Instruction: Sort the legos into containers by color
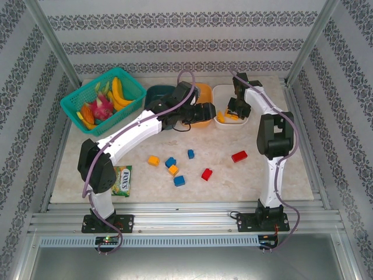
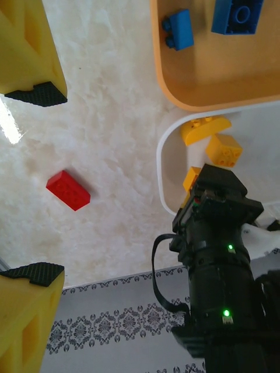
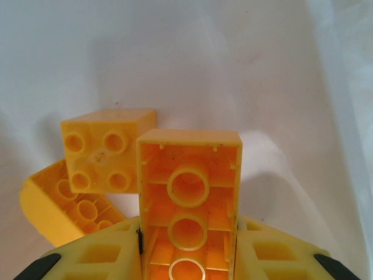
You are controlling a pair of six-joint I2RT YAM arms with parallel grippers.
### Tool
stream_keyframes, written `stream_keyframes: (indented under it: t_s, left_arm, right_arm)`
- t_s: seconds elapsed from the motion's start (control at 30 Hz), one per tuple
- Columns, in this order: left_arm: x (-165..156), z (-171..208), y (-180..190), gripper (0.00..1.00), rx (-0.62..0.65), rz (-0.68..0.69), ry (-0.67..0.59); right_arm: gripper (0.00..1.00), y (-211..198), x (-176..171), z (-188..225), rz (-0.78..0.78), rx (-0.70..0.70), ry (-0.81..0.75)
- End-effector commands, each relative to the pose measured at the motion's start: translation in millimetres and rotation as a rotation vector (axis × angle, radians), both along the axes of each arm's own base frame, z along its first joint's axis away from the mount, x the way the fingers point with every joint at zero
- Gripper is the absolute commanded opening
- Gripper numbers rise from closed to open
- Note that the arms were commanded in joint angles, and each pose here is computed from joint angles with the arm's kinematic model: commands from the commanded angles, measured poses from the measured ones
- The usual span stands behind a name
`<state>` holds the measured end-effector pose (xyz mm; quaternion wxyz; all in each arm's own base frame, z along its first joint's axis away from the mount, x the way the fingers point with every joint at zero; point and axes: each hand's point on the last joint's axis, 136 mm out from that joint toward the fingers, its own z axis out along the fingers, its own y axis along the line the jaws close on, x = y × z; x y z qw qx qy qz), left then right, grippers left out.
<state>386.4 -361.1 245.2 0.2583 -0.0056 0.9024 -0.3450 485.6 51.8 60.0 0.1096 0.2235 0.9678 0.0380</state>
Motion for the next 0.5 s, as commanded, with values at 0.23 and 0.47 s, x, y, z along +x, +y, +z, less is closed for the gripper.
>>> stream_keyframes:
  t_s: [0.23, 0.47]
  left_arm:
    - [-5, 17, 13, 0.74, 0.048, 0.023, -0.066]
    - [-25, 15, 35, 0.74, 0.086, 0.028, -0.055]
  right_arm:
    - [0.51, 3, 7, 17, 0.013, 0.038, -0.014]
    - [0.55, 10, 11, 76, 0.012, 0.063, -0.137]
